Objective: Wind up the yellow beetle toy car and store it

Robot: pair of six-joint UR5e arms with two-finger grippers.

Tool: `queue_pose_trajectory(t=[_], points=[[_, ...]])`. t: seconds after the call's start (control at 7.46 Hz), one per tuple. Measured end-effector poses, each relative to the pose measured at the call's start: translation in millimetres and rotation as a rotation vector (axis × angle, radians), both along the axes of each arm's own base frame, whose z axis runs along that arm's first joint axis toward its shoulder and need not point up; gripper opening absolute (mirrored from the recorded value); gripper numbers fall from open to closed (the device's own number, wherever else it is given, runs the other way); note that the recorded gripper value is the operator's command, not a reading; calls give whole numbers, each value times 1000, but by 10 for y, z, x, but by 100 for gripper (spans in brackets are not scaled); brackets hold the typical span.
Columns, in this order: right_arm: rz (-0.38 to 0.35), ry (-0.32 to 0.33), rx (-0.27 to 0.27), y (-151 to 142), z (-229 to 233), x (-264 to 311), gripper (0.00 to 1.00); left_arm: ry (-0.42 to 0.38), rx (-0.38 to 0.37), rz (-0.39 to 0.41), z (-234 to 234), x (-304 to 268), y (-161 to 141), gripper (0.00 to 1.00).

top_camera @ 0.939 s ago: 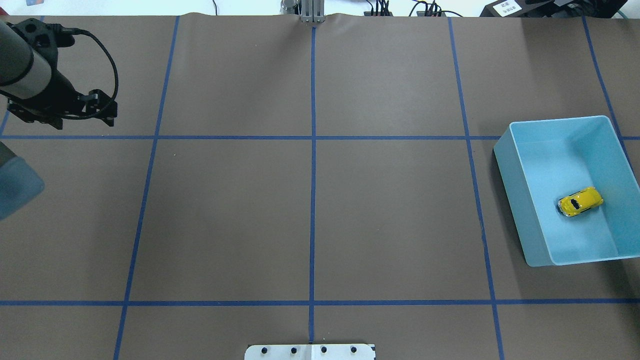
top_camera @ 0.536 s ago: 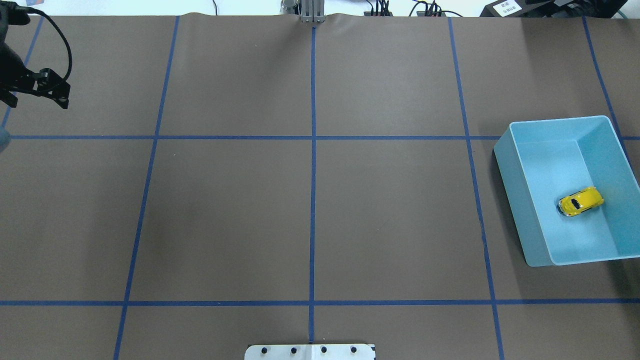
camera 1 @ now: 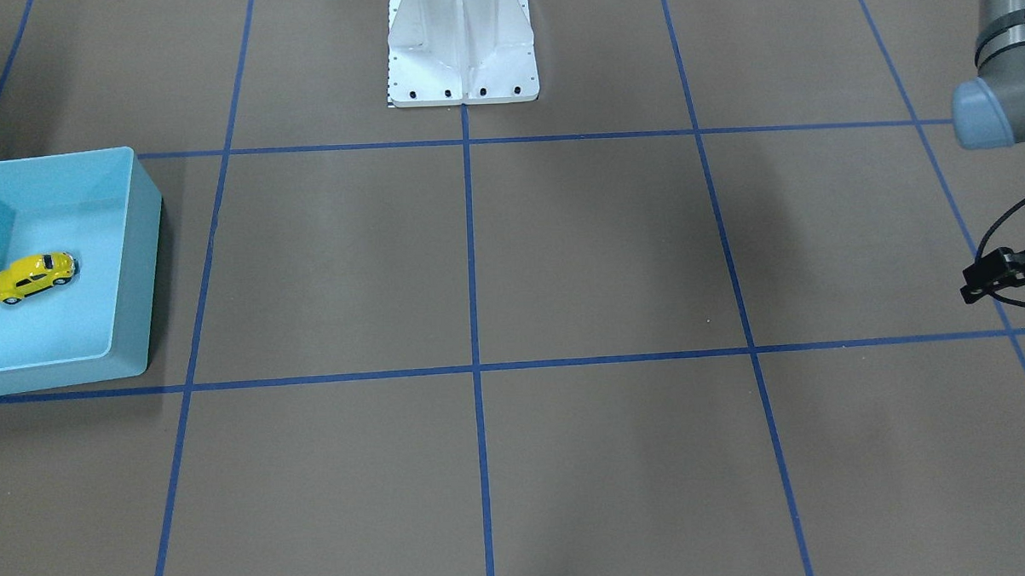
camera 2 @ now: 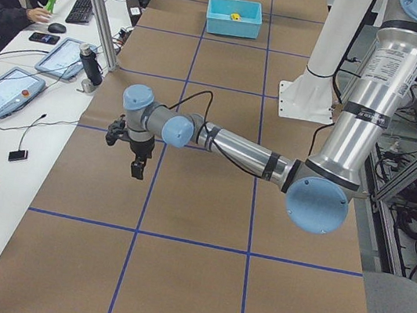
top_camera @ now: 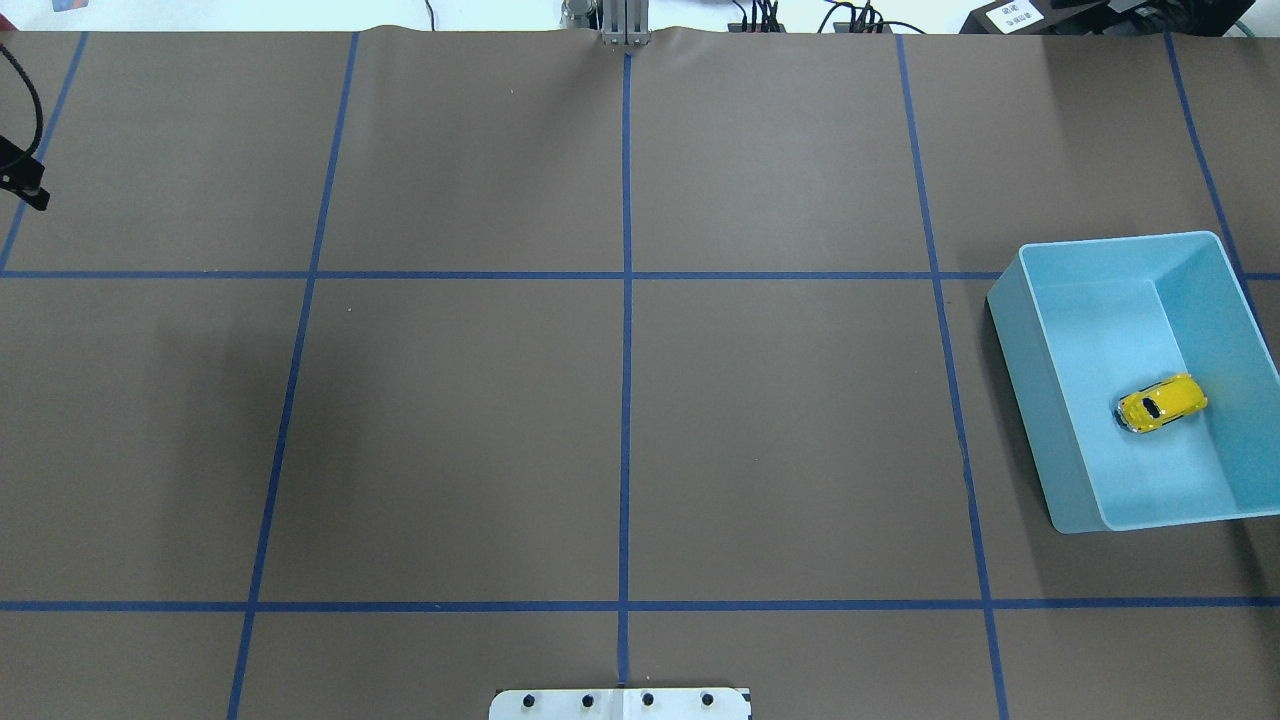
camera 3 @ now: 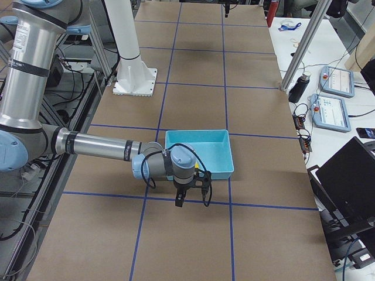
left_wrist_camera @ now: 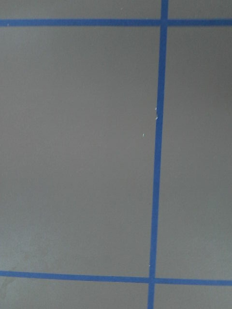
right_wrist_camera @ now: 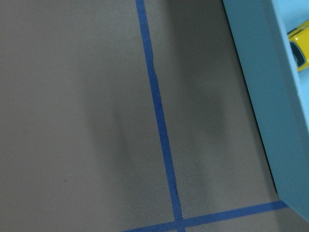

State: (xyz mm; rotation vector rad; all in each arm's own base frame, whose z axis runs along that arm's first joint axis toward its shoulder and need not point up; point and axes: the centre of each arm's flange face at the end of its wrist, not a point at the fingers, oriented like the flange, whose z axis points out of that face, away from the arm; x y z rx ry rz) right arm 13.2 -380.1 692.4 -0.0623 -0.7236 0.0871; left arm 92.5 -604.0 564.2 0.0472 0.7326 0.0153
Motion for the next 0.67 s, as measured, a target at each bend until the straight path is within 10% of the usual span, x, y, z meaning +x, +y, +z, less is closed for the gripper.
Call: queue_pose_trajectory(t=[0.67], points=[[-71,31,47,-220,-145,308,100,9,17,57,1041,-866,365,100]])
